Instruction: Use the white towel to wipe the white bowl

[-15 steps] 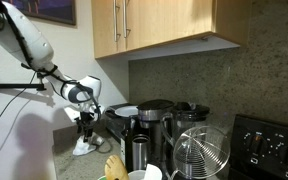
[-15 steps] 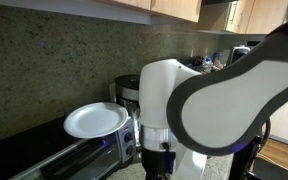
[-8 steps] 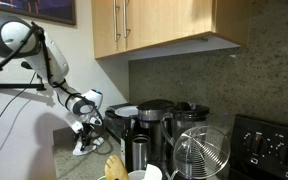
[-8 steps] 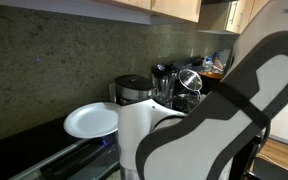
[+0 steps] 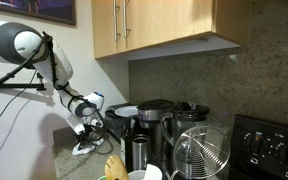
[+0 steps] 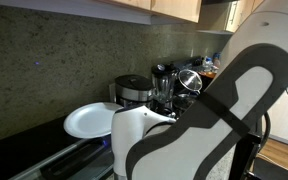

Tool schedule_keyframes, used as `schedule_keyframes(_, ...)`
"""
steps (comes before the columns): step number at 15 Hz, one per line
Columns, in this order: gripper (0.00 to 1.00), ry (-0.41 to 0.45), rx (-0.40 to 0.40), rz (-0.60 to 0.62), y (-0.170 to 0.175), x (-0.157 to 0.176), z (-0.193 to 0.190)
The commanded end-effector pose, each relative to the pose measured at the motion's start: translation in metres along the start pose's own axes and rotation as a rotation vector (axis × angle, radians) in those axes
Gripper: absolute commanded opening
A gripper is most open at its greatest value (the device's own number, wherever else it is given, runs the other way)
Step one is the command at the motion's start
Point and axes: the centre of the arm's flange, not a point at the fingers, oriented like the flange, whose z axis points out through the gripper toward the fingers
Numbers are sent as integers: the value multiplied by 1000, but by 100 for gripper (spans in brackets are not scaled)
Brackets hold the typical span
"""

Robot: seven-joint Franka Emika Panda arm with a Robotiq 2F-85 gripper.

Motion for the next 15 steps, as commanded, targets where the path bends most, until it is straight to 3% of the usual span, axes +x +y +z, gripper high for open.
schedule_keyframes(1, 2, -1, -25, 4, -6, 1, 0)
schedule_keyframes(8, 3, 20, -48, 15, -16, -5, -10)
schedule_keyframes(11, 3, 49, -66, 61, -24, -20, -42)
schedule_keyframes(15, 3, 25, -97, 196, -28, -53, -103)
